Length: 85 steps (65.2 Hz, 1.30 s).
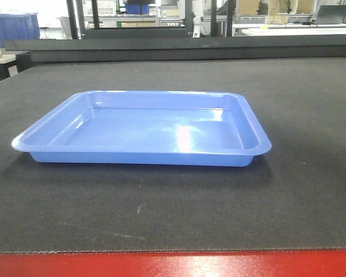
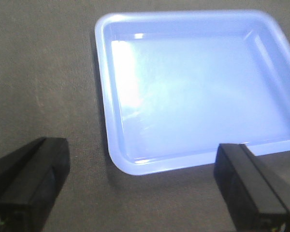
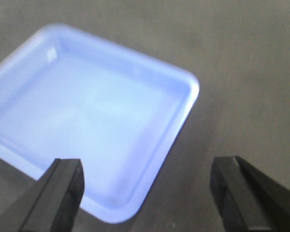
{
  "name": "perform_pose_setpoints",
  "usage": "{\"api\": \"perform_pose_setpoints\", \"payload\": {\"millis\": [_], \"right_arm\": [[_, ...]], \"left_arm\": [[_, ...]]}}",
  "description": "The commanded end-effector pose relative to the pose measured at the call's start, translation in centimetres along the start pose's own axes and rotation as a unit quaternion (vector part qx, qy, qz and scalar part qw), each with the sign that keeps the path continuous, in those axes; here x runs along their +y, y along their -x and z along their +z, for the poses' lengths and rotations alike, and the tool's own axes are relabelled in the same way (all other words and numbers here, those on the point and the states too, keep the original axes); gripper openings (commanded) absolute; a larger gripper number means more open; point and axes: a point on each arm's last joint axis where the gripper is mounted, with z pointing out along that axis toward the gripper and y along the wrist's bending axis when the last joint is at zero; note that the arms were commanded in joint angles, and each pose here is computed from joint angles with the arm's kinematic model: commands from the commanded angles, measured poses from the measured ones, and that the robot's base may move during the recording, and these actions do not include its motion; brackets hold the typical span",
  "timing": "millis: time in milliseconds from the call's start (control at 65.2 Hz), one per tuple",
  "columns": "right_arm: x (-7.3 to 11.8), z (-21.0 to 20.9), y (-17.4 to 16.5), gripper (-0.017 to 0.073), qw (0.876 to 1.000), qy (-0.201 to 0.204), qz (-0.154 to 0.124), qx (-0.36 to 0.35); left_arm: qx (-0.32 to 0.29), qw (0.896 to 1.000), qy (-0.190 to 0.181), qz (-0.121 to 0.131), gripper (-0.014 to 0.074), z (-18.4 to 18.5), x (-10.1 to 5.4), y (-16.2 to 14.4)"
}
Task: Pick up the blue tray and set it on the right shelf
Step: 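Lower both grippers onto the tray rims and close them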
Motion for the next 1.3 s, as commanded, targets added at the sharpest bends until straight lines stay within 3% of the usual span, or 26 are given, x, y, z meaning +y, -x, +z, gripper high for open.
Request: {"api": "perform_pose_setpoints", "payload": {"millis": [0,123,368,874,1089,1288], "right_arm": [[0.0,1.5,2.2,0.0624,1.000,0.000,0.015,0.006],[-0.4,5.3,3.2,0.0624,0.996,-0.013,0.052,0.068],[-2.1,10.7,4.5,0.0623,0.979,-0.103,0.098,0.143],[-2.5,18.6,1.3,0.0623,0.963,-0.100,0.119,0.220],[-2.3,20.6,-0.1,0.0623,0.957,-0.086,0.140,0.240],[-1.9,21.4,-0.6,0.0610,0.956,-0.084,0.135,0.247]], "left_arm": [[-0.017,1.000,0.009,0.019,0.0508,1.2,-0.1,2.9],[0.041,0.998,0.030,0.037,0.0506,4.2,0.3,5.1],[0.131,0.990,0.051,0.014,0.0506,10.0,0.8,7.8],[0.220,0.973,0.067,-0.009,0.0506,18.5,1.7,6.1],[0.243,0.968,0.066,-0.013,0.0506,20.3,1.9,5.1],[0.256,0.964,0.064,-0.018,0.0506,21.2,2.0,4.5]]}}
